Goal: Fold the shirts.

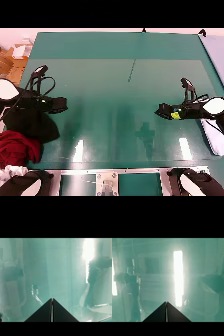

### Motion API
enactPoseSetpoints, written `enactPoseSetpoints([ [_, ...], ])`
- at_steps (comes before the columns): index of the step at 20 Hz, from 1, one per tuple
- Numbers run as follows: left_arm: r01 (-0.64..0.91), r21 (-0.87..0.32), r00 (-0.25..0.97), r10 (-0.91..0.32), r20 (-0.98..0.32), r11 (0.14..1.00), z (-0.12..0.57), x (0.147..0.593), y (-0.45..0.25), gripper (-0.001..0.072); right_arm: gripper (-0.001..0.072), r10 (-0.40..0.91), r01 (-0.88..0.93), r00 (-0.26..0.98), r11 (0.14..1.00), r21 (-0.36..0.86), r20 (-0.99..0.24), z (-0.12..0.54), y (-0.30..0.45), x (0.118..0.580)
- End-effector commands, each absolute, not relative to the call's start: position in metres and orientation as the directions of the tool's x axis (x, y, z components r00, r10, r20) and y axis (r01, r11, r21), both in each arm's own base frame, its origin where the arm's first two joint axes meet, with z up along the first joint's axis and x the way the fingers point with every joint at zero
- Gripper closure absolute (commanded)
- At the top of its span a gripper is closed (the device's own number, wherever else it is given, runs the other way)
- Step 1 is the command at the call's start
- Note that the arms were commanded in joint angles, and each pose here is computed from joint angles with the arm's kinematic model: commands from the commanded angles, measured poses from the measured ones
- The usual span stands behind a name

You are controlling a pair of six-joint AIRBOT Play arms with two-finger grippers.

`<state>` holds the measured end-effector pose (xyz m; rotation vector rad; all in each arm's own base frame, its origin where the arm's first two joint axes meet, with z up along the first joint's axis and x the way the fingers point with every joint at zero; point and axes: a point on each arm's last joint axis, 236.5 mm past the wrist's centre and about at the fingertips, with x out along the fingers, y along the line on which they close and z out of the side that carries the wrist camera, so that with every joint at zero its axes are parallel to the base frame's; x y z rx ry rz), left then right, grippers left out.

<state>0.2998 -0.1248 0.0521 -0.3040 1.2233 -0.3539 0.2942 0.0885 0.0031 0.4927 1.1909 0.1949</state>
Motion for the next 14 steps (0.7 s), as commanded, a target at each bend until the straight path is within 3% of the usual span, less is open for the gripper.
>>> enactPoseSetpoints([
  [1, 0.101, -0.411, 0.299, -0.422, -0.856, 0.906, 0.0522, 0.2996, -0.1249, 0.0681, 0.0692, 0.399, 0.109, 0.369, 0.878, 0.465, -0.84, 0.0032, 0.0886, 0.294],
  [14, 0.101, -0.411, 0.33, -0.42, -0.846, 0.906, 0.0546, 0.3069, -0.1244, 0.0681, 0.0692, 0.398, 0.109, 0.369, 0.878, 0.465, -0.839, 0.0032, 0.0886, 0.2941],
])
